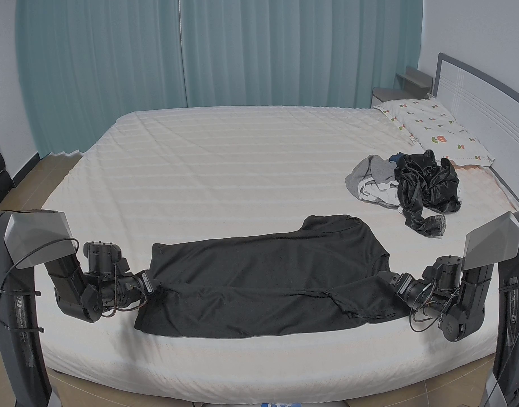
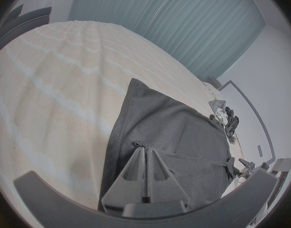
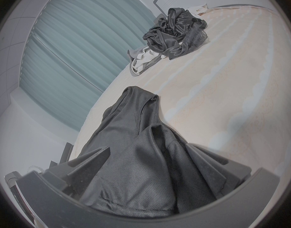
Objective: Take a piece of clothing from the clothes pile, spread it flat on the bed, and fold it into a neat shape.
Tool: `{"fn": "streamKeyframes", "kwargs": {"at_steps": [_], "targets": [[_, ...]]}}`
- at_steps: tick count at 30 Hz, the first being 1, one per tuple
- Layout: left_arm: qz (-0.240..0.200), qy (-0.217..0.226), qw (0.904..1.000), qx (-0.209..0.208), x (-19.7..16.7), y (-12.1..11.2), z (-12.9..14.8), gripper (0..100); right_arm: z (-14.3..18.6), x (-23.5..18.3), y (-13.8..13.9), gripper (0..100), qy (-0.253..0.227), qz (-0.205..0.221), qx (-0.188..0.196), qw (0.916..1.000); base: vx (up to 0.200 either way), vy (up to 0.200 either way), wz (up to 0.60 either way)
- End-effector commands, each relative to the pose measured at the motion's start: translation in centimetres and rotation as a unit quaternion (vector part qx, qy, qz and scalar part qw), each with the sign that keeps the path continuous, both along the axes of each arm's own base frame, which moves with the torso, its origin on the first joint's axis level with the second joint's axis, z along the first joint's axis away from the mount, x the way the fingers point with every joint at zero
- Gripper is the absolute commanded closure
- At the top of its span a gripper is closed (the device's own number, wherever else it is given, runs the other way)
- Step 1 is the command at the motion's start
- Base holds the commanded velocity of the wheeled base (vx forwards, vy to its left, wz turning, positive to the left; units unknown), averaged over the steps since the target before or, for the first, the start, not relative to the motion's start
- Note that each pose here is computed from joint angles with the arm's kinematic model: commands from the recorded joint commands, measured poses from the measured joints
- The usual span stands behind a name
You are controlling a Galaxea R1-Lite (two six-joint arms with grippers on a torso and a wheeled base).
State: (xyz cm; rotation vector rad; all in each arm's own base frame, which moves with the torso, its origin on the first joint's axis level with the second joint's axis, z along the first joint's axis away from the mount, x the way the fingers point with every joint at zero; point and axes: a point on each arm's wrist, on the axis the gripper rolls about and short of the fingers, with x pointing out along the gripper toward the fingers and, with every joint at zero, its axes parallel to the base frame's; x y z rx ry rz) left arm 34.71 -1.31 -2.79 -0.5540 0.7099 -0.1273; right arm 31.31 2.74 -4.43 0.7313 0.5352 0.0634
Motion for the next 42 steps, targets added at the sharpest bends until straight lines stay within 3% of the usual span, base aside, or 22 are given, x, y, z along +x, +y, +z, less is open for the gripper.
{"fn": "streamKeyframes", "kwargs": {"at_steps": [1, 11, 25, 29, 32, 33, 34, 42], "targets": [[0.003, -0.005, 1.0000, 0.001, -0.5, 0.1, 0.4, 100, 0.2, 0.0, 0.0, 0, -0.007, 0.000, 0.001, 1.0000, 0.000, 0.000, 0.00], [0.001, -0.017, 0.9999, 0.000, -1.5, -0.1, 1.8, 100, 1.2, -0.2, -0.3, 0, -0.019, -0.011, -0.011, 0.9997, 0.000, 0.000, 0.00], [0.004, -0.013, 0.9999, 0.002, -1.7, 0.0, 1.7, 100, 1.8, 0.5, -0.4, 0, -0.042, 0.010, -0.030, 0.9986, 0.000, 0.000, 0.00], [0.002, -0.012, 0.9999, 0.002, -1.8, -0.1, 1.6, 100, 1.9, 1.2, -1.0, 0, -0.050, 0.049, -0.029, 0.9971, 0.000, 0.000, 0.00], [0.003, -0.013, 0.9999, 0.001, -1.7, 0.0, 1.7, 100, 1.7, 1.4, -1.5, 0, -0.049, 0.063, -0.049, 0.9956, 0.000, 0.000, 0.00], [0.003, -0.012, 0.9999, 0.002, -1.7, 0.0, 1.6, 100, 0.9, 1.5, -2.2, 0, -0.051, 0.102, -0.081, 0.9901, 0.000, 0.000, 0.00], [0.003, -0.011, 0.9999, 0.001, -1.7, 0.0, 1.6, 100, 0.7, 1.7, -2.3, 0, -0.055, 0.113, -0.088, 0.9882, 0.000, 0.000, 0.00], [0.003, -0.011, 0.9999, 0.001, -1.7, 0.0, 1.6, 100, 0.5, 4.0, -2.3, 0, -0.059, 0.133, -0.099, 0.9844, 0.000, 0.000, 0.00]]}}
